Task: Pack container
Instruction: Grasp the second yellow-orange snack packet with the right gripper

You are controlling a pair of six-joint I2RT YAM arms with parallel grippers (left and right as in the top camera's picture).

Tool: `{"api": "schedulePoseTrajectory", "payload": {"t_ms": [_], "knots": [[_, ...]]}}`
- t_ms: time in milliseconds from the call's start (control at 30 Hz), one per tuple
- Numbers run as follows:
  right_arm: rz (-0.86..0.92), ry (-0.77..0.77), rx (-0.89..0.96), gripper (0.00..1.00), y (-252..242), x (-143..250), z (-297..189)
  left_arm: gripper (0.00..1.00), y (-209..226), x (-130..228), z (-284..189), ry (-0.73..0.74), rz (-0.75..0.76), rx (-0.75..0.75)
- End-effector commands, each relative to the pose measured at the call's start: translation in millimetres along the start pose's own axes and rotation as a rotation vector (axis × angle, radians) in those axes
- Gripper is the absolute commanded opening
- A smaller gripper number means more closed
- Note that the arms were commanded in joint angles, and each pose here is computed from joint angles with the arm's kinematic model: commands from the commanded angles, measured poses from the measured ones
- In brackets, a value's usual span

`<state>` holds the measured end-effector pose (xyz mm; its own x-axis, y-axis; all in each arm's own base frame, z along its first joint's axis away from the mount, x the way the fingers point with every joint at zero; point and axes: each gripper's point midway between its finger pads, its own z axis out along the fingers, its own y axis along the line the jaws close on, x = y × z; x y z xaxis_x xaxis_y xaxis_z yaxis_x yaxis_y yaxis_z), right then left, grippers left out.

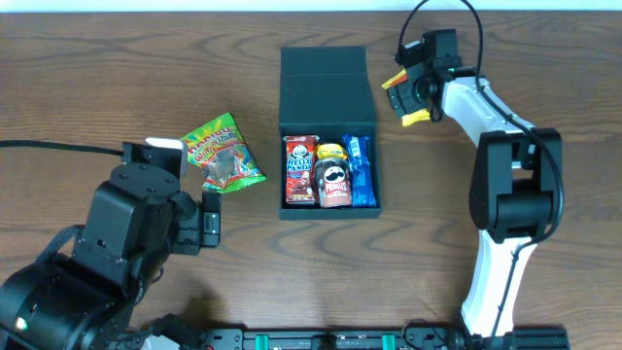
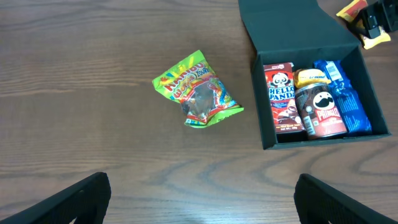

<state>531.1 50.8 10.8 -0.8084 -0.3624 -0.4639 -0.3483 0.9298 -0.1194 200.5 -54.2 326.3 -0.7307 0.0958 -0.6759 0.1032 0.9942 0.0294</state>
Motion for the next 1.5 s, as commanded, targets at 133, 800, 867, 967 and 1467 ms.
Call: {"api": "schedulePoseTrajectory", "payload": {"t_ms": [133, 800, 867, 967, 1467], "knots": [[0.021, 0.04, -0.047, 0.8, 9, 13, 22, 0.95, 4, 0, -1, -0.005, 0.001, -0.018], [0.061, 0.033, -0.074, 0.43, 14, 12, 21, 0.95, 4, 0, -1, -0.005, 0.001, -0.018], [0.081, 0.029, -0.073, 0.38, 13, 10, 19, 0.95, 4, 0, -1, -0.005, 0.001, -0.018], [0.095, 0.012, -0.069, 0.36, 12, 4, 12, 0.95, 4, 0, -1, -0.005, 0.001, -0.018], [0.111, -0.119, -0.037, 0.24, 1, -41, -107, 0.95, 4, 0, -1, -0.005, 0.001, -0.018]]}}
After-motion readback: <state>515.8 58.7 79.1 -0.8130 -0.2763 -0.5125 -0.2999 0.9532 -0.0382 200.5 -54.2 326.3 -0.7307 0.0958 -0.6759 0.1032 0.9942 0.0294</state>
